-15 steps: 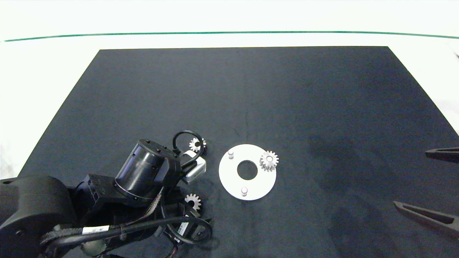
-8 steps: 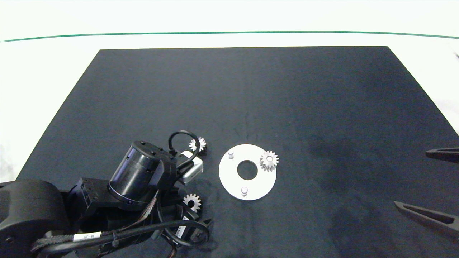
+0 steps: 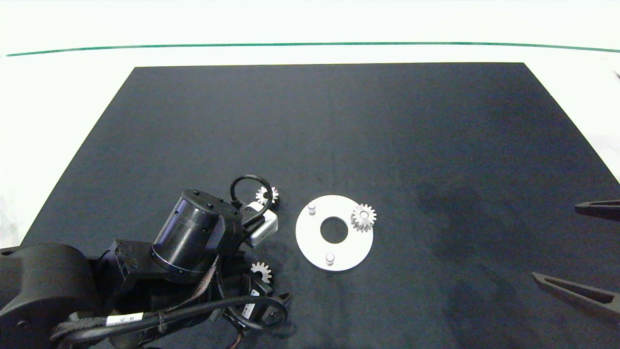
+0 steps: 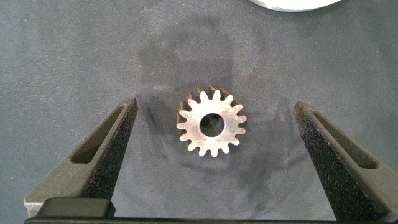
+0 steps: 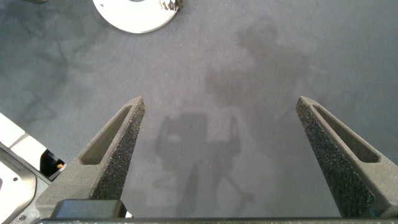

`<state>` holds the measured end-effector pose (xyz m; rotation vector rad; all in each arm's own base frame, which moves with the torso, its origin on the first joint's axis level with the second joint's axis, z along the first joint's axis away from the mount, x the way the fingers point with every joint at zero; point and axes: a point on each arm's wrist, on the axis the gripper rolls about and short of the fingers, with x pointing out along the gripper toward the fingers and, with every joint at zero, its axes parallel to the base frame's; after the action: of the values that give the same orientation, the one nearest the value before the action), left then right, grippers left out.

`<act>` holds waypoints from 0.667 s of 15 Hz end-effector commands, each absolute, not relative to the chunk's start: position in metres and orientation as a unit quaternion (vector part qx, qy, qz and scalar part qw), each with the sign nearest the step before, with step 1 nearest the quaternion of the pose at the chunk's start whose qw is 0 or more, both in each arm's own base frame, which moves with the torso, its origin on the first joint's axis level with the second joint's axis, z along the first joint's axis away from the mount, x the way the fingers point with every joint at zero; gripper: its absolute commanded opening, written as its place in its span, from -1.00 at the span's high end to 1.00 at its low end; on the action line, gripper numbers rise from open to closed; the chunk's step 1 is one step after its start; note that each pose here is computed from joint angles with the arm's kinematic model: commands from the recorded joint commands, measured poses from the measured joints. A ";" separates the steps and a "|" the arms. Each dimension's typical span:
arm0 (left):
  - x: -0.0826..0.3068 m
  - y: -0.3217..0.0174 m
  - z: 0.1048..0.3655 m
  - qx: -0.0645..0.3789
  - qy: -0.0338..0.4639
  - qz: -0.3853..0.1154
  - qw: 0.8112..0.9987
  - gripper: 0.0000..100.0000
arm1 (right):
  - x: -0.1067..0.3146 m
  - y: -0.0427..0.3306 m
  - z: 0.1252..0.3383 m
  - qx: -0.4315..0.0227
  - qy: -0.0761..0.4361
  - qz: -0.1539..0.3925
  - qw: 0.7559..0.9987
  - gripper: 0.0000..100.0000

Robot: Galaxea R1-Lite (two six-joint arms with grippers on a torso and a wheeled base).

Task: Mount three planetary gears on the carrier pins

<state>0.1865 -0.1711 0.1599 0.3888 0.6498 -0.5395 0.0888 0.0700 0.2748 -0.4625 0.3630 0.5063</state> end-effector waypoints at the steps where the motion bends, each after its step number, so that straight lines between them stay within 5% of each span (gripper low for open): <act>1: 0.186 -0.171 0.159 0.189 0.315 -0.260 0.893 -0.99 | 0.089 0.070 0.273 -0.229 0.181 0.247 0.924 -1.00; 10: 0.189 -0.173 0.156 0.186 0.311 -0.261 0.895 -0.63 | 0.088 0.070 0.273 -0.228 0.179 0.247 0.925 -1.00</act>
<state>0.1884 -0.1729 0.1578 0.3829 0.6402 -0.5409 0.0886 0.0698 0.2735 -0.4652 0.3662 0.5068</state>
